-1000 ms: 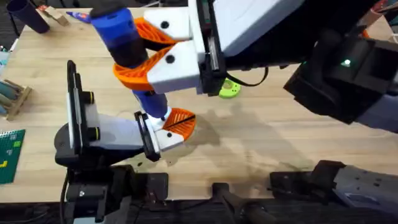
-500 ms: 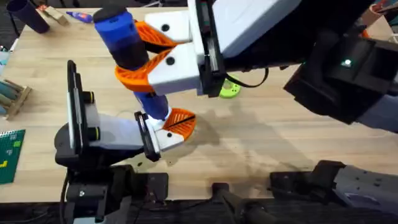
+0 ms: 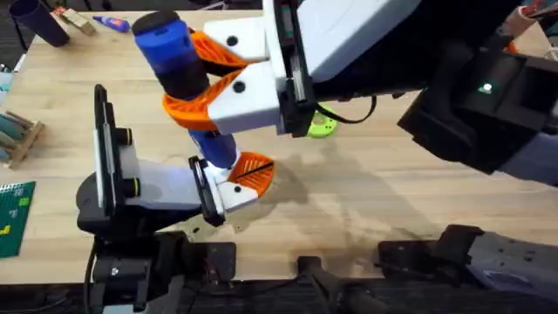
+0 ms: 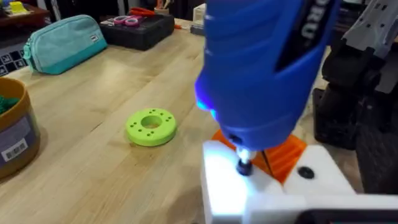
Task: Pick up the gripper from the table and insert it into the empty holder that is missing its gripper. Then pick up a screw, insert it into the mounting hole, and use the screwdriver to tighten it. Finally, clean up the table by picking up the vegetable and placing it into the bucket.
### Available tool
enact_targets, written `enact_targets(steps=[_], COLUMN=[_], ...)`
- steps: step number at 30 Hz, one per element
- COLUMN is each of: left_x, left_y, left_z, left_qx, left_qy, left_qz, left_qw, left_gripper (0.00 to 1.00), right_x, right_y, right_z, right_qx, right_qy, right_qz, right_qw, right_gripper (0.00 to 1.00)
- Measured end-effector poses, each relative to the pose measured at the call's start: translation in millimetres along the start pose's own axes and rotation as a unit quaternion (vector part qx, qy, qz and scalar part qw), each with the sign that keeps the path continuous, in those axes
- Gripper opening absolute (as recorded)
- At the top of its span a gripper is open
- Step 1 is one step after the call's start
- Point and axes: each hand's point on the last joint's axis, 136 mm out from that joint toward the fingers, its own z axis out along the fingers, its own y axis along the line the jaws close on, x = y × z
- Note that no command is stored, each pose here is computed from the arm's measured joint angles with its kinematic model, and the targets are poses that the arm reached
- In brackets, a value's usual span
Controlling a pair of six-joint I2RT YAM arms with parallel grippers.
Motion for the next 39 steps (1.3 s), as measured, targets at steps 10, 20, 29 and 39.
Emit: enact_targets(steps=[10,20,29,39], left_x=[0.0,0.0,0.0,0.0], left_y=[0.0,0.0,0.0,0.0], left_z=[0.0,0.0,0.0,0.0], left_qx=[0.0,0.0,0.0,0.0], left_qy=[0.0,0.0,0.0,0.0], left_qz=[0.0,0.0,0.0,0.0], left_qw=[1.0,1.0,1.0,1.0], left_gripper=[0.012,0.012,0.012,0.012], right_x=[0.8,1.3,1.2,1.9], right_y=[0.2,0.3,-0.1,-1.3], right_z=[0.1,0.1,0.0,0.1], right_qx=[0.0,0.0,0.0,0.005], right_qy=[0.001,0.002,0.002,0.004], right_qz=[0.001,0.002,0.002,0.003], right_qw=[1.0,1.0,1.0,1.0], right_gripper=[0.055,0.055,0.055,0.055])
